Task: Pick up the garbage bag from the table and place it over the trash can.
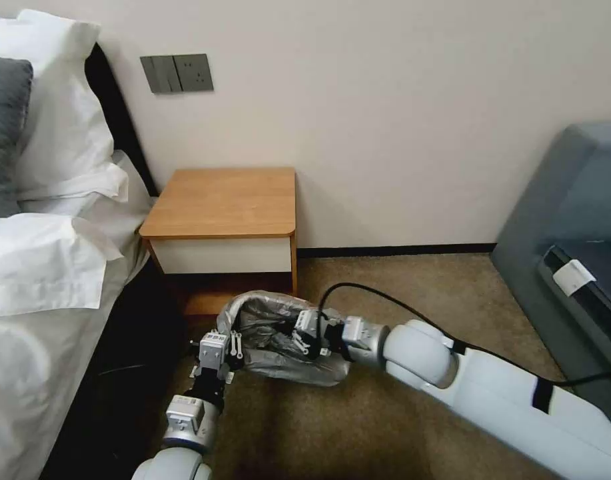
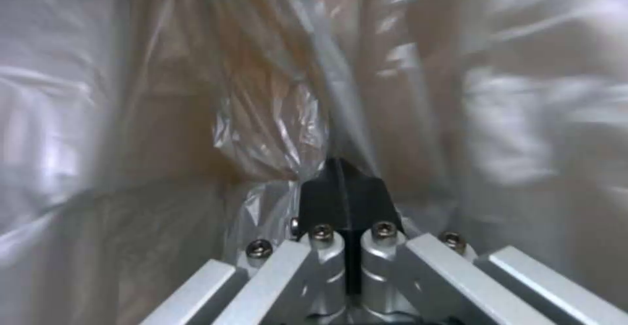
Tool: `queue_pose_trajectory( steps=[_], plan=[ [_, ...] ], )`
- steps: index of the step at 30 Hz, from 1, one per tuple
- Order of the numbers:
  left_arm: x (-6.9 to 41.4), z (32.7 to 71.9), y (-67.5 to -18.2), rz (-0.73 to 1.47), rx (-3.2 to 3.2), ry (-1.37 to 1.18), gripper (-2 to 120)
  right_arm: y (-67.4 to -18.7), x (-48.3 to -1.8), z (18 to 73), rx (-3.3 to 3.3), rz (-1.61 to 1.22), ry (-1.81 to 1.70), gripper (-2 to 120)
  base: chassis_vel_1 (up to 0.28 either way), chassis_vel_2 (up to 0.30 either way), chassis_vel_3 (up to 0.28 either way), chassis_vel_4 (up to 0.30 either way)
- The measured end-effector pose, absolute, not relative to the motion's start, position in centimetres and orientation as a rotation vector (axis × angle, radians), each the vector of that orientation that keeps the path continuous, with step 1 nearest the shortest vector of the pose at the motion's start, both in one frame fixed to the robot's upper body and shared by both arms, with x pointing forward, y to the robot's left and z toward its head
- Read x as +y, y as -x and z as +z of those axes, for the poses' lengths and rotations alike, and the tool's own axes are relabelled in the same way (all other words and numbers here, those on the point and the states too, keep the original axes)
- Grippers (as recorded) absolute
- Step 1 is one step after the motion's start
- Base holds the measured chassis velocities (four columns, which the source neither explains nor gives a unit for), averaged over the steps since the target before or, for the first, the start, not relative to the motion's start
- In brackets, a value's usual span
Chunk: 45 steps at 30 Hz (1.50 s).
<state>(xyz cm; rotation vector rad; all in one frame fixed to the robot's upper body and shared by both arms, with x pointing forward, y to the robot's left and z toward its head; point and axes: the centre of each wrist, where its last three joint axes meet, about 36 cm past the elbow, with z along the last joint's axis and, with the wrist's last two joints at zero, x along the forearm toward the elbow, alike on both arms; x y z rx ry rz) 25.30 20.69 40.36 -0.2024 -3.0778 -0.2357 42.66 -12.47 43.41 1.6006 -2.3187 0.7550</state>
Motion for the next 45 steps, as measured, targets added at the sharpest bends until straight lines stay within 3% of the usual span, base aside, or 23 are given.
queue_pose_trajectory(
  steps=[14,24,28,31,40,45],
  plan=[
    [20.3,41.6,-25.2,-0.291,-3.116,0.218,7,-46.5,-7.6,40.1,-2.229,0.849,-1.581,0,0.0,0.0,0.0,0.0],
    [20.1,41.7,-25.2,-0.284,-3.118,0.216,7,-47.2,-7.1,39.6,-2.235,0.86,-1.569,0,0.0,0.0,0.0,0.0],
    [20.4,41.1,-25.3,-0.25,-3.11,0.185,7,-45.9,-8.2,40.7,-2.292,0.802,-1.577,0,0.0,0.0,0.0,0.0],
    [20.3,41.1,-25.3,-0.044,-3.073,0.126,7,-43.8,-11.1,42.8,-2.375,0.74,-1.577,0,0.0,0.0,0.0,0.0],
    [20.2,40.7,-25.8,0.179,-2.967,0.069,7,-38.5,-18.1,45.6,-2.532,0.641,-1.53,0,0.0,0.0,0.0,0.0],
    [20.3,40.3,-25.8,0.301,-2.862,0.049,7,-36.1,-19.7,47.7,-2.697,0.539,-1.458,0,0.0,0.0,0.0,0.0]
  ],
)
